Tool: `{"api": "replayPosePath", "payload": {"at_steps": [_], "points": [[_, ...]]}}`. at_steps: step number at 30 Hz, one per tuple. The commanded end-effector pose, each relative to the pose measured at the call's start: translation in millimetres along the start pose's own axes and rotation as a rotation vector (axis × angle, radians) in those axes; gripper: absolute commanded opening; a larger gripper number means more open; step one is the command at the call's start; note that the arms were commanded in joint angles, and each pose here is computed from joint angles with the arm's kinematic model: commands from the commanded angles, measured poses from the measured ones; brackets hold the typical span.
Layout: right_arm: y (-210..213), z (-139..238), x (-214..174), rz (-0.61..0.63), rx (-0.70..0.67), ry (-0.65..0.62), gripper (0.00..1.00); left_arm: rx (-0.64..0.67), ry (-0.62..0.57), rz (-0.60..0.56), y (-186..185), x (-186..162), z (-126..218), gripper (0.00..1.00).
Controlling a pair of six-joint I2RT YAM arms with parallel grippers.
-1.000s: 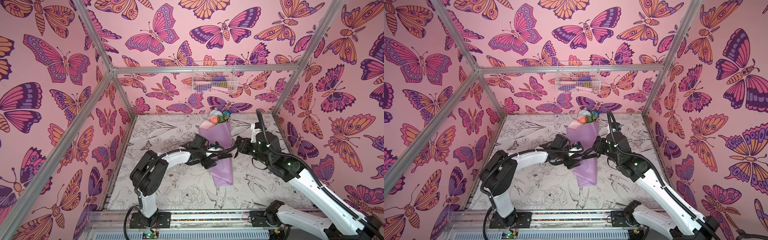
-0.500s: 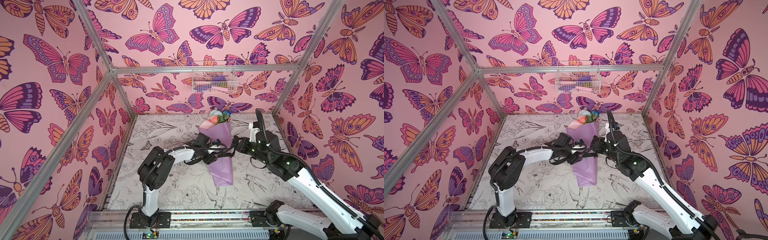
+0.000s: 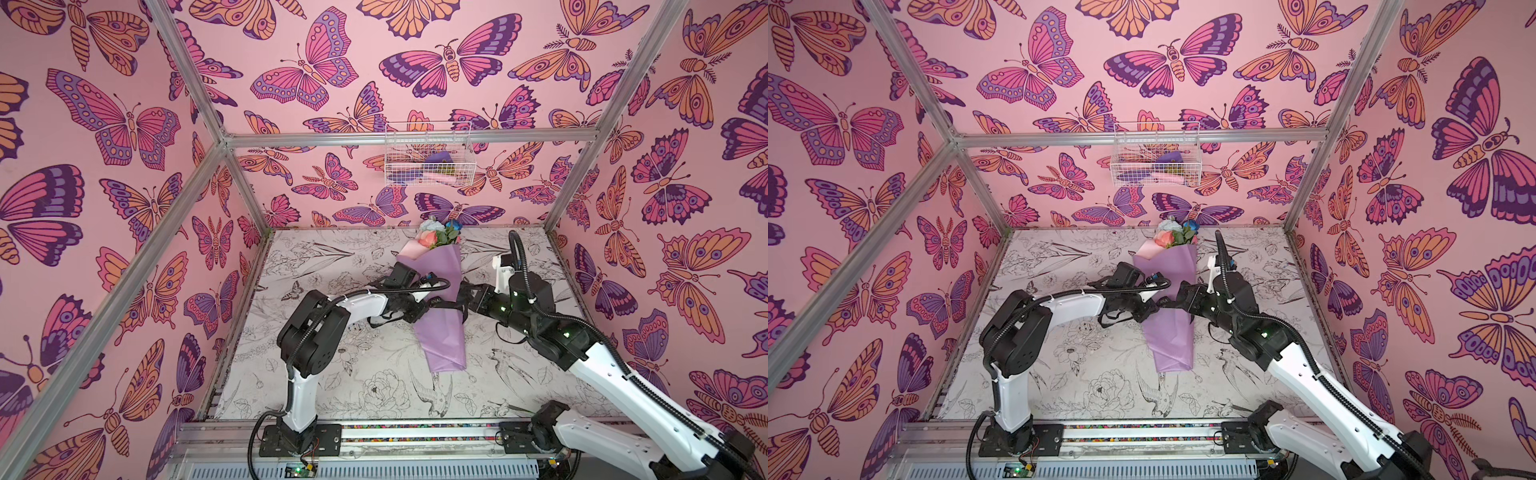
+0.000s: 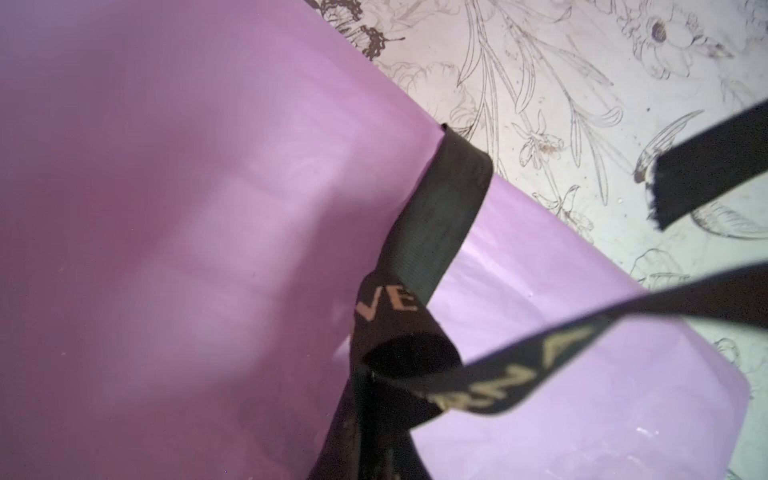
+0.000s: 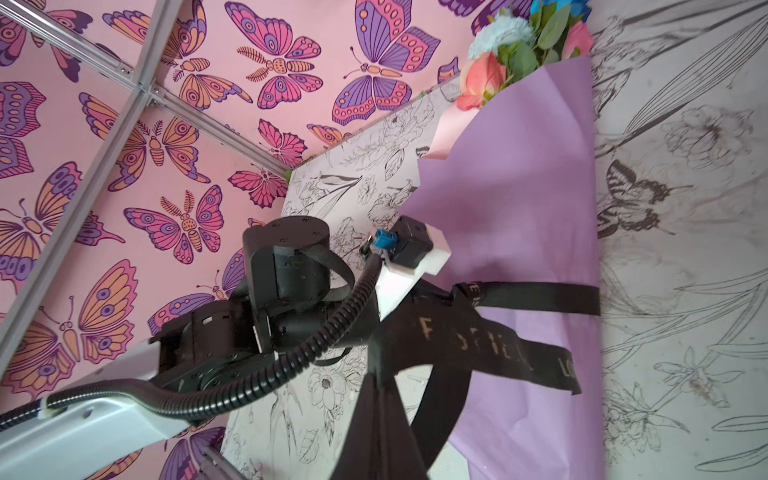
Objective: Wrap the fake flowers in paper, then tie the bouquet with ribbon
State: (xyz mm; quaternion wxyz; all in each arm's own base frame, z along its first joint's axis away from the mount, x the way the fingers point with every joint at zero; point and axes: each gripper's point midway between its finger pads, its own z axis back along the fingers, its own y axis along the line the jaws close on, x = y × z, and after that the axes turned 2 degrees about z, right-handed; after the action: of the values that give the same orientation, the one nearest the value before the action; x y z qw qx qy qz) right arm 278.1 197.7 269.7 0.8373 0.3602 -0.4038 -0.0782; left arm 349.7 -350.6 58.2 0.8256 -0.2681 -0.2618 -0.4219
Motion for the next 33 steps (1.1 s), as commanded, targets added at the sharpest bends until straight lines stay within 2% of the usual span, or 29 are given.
{"api": "replayPosePath", "payload": {"at_steps": [1,6,8,12,17,27,33], "points": [[16.1,-4.2,7.8,-0.06,0.086,-0.023,0.0,-0.049,-0.059,0.065,-9.9,15.9,14.4,0.07],[32.9,-24.5,7.9,-0.113,0.178,-0.004,0.0,-0.074,-0.081,0.114,-14.2,18.2,18.4,0.06],[39.8,-31.8,8.1,-0.122,0.21,0.008,0.0,-0.073,-0.089,0.133,-12.4,18.7,20.4,0.03],[42.0,-43.3,5.1,-0.135,0.226,0.028,0.0,-0.073,-0.106,0.158,-10.3,20.1,24.1,0.0],[10.9,-51.5,-12.1,-0.139,0.131,0.038,0.0,-0.085,-0.116,0.167,-11.6,22.5,25.5,0.0],[-75.3,-44.2,-64.5,-0.25,-0.09,0.054,0.0,-0.104,-0.123,0.18,-14.5,23.5,24.9,0.0],[-85.5,-55.6,-89.8,-0.252,-0.087,0.136,0.0,-0.117,-0.128,0.185,-17.9,24.9,27.2,0.0]]}}
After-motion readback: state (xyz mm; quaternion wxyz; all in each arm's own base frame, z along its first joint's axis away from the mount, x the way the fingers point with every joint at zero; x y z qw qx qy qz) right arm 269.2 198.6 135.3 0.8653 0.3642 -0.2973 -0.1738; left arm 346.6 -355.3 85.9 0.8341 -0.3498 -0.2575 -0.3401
